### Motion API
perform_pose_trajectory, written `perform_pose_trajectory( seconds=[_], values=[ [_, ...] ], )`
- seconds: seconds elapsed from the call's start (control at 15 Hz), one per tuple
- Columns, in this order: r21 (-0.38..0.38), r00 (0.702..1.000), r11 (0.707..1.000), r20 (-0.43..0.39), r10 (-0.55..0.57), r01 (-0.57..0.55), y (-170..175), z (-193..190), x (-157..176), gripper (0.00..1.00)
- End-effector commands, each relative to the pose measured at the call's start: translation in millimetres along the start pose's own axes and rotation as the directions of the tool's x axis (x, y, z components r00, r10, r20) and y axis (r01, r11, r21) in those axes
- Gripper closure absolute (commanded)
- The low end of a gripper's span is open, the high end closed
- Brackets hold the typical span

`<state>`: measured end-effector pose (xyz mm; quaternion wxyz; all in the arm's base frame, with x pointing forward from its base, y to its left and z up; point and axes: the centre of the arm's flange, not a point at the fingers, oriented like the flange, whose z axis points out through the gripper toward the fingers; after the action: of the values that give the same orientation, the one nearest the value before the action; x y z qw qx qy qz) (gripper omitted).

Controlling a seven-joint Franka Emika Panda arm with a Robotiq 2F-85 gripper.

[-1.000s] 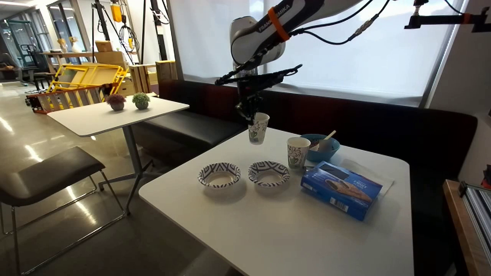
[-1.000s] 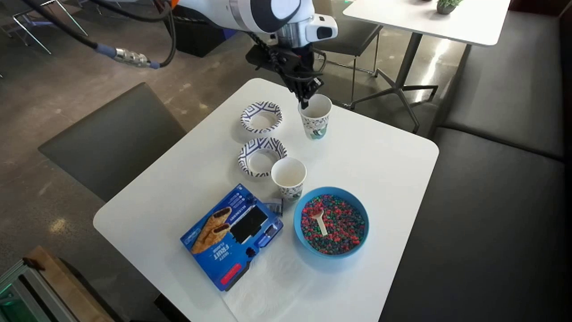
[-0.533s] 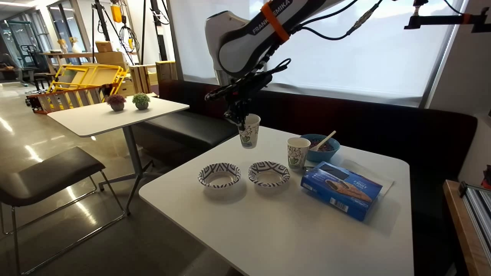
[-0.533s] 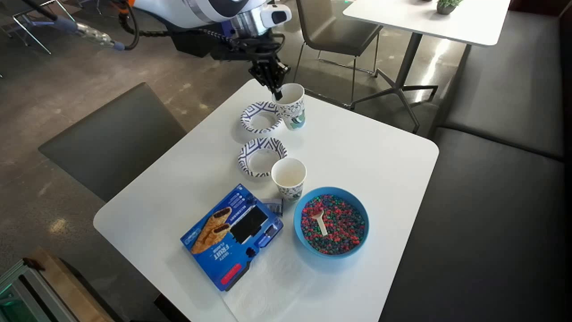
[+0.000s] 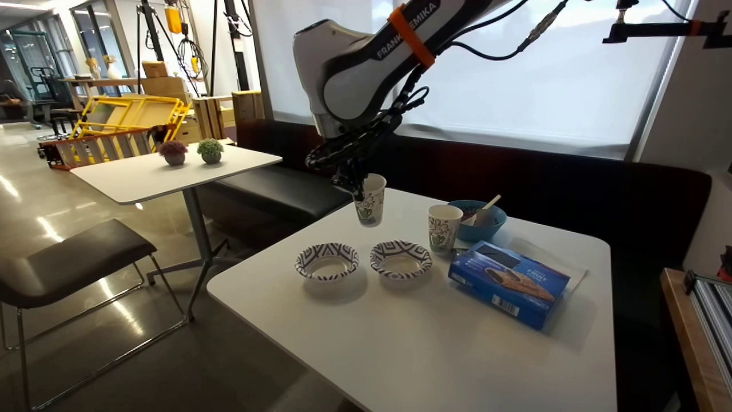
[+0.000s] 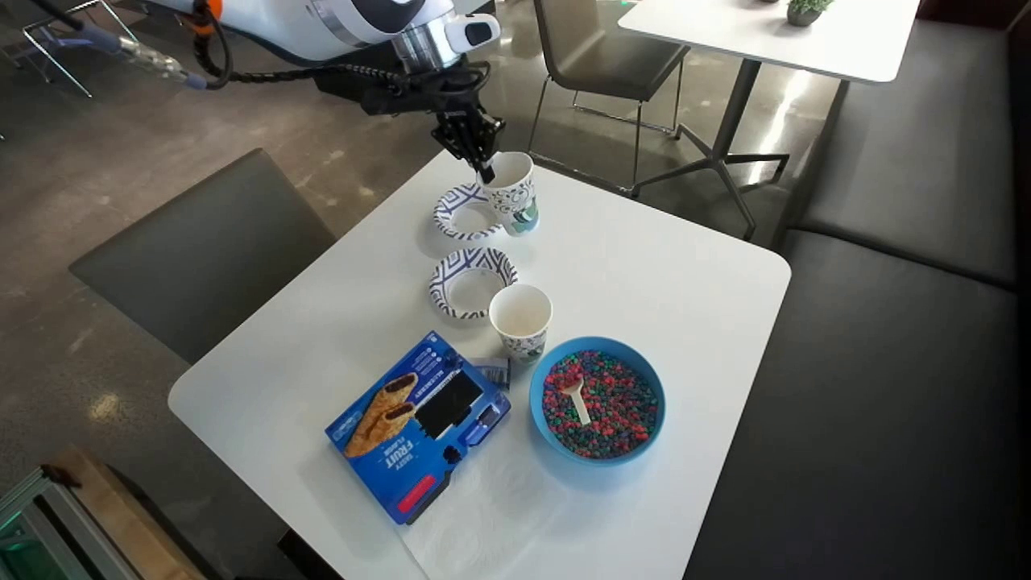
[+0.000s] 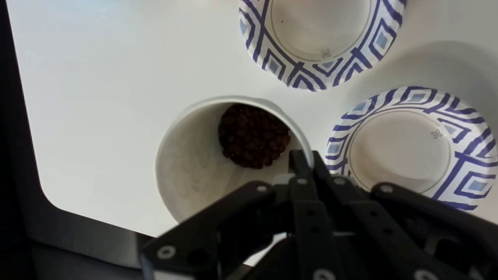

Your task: Pour the contents in the cup into the bowl

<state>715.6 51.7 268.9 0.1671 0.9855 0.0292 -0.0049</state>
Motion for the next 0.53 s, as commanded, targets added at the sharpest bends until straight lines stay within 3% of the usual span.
perform_pose_trajectory(
  seconds=[0.0, 0.47],
  values=[
    [0.000, 1.000, 1.000, 0.000, 0.000, 0.000, 0.4, -0.1, 0.0, 0.99],
    [0.071, 0.992, 0.991, -0.053, -0.110, 0.114, -34.5, -22.1, 12.6, 0.99]
  ],
)
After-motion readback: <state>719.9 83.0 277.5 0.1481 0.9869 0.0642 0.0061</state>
